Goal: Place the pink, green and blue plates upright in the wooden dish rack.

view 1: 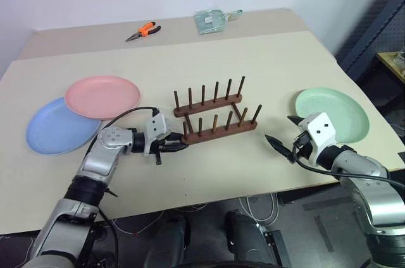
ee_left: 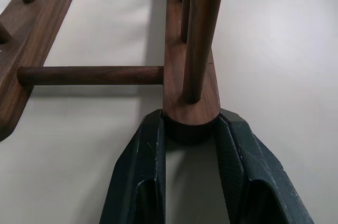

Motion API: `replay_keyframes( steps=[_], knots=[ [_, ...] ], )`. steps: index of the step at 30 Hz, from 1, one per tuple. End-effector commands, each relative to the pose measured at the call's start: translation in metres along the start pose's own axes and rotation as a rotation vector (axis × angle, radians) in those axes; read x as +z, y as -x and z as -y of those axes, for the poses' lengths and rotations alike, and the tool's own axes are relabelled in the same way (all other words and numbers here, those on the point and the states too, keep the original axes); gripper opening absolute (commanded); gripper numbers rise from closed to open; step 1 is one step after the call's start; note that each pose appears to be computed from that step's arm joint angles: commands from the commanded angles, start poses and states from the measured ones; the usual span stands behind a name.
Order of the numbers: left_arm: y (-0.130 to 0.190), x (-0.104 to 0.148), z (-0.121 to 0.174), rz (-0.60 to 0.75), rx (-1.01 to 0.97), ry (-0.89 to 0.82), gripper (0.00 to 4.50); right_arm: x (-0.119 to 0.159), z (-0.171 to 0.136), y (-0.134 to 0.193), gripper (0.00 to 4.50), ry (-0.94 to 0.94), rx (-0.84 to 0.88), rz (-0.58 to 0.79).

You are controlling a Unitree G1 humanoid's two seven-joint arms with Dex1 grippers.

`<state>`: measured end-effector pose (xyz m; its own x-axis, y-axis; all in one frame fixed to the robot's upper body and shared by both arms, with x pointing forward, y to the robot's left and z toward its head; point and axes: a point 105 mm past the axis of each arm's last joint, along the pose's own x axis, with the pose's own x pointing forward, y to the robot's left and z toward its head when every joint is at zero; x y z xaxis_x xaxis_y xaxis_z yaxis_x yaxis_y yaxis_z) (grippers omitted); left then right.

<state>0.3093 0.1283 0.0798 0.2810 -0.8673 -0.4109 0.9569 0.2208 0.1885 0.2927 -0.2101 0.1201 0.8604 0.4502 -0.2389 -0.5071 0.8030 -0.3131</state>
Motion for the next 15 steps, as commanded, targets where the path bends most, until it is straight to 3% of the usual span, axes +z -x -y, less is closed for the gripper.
replay_keyframes(
  steps=[1,6,9,12,15],
  knots=[
    [0.006,-0.003,0.004,-0.03,-0.011,0.017,1.22,0.006,0.01,0.003,4.5,0.047,-0.022,0.015],
    [0.026,-0.021,-0.01,-0.096,0.139,0.099,3.6,-0.008,0.02,0.019,4.5,0.077,-0.022,-0.059],
    [0.048,-0.032,0.003,-0.126,0.153,0.18,3.67,-0.003,0.007,0.025,3.21,0.062,0.068,-0.049],
    [0.055,-0.029,0.032,-0.115,0.084,0.241,2.67,0.0,-0.014,0.024,1.56,0.043,0.166,-0.04],
    [0.042,-0.017,0.056,-0.061,0.023,0.275,1.17,-0.001,-0.032,0.017,0.04,0.047,0.231,-0.04]
  ],
)
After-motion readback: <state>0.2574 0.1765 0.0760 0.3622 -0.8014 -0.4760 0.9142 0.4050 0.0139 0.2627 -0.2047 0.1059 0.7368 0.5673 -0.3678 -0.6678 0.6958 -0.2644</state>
